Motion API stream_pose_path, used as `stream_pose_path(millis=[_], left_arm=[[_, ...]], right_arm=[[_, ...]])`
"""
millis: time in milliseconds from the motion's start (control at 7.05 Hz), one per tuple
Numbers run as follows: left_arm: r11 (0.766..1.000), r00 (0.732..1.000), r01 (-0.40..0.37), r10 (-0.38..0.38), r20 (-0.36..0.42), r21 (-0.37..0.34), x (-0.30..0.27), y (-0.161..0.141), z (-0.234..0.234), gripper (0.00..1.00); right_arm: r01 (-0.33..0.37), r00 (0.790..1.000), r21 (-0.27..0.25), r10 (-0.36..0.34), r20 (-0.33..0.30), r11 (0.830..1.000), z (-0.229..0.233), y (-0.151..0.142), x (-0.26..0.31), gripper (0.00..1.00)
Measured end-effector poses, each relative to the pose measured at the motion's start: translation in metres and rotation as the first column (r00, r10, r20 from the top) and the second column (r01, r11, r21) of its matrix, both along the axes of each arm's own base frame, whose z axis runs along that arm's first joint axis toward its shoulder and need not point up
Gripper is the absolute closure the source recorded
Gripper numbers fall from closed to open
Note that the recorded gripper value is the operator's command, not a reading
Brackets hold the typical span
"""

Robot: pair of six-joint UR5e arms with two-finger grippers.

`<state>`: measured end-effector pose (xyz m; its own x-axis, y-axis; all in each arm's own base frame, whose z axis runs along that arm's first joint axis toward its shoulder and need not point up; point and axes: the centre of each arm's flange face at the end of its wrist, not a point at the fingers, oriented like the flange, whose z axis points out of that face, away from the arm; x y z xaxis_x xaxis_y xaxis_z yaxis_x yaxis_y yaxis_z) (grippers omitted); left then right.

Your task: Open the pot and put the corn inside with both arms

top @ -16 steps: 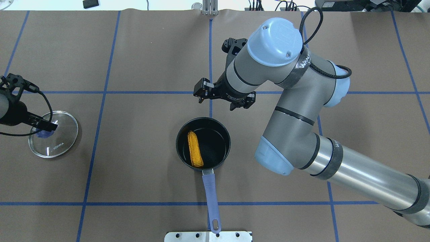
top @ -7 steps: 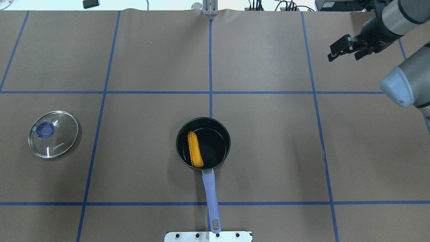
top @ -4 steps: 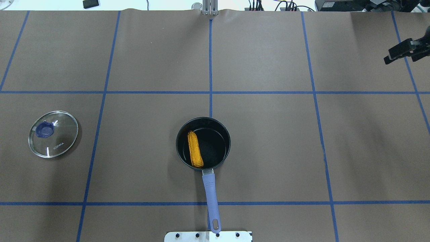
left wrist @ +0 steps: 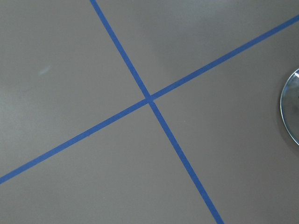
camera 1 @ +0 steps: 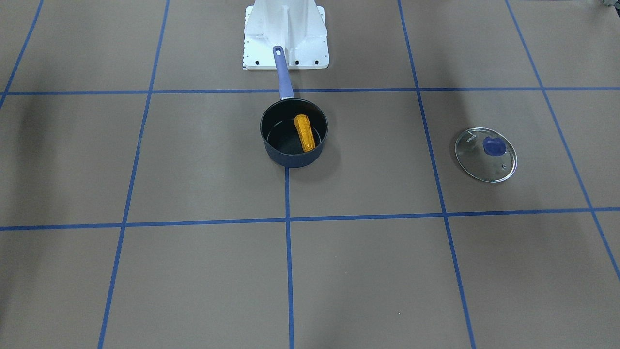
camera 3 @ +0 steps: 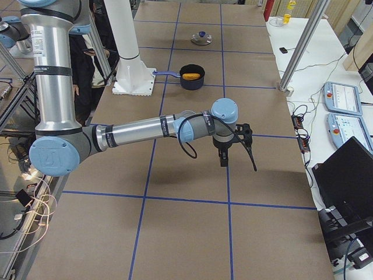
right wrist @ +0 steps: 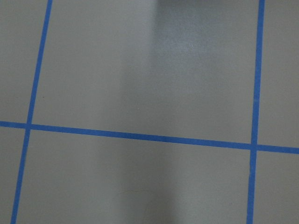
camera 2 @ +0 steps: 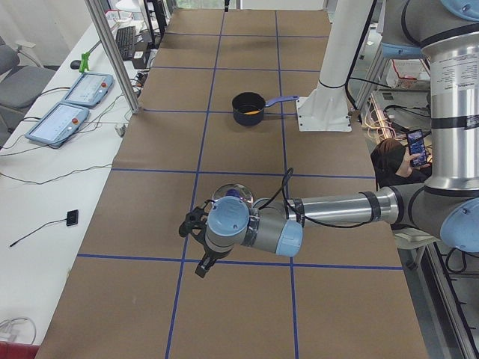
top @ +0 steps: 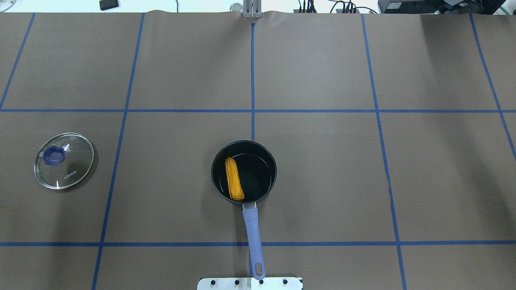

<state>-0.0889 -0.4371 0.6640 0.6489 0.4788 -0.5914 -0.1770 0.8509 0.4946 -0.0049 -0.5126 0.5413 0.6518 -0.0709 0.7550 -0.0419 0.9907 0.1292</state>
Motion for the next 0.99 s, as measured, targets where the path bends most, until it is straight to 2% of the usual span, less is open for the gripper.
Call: stream_pose_path(millis=[993], left_arm=[[1.000,1.000,0.014,-0.014,-0.005,-0.023,-0.0045,-0.0049,-0.0045,0.01]], right_arm=[[0.000,1.000,-0.002,0.000,-0.012,1.000,0.0015,-0.0009,0.0025,0.00]])
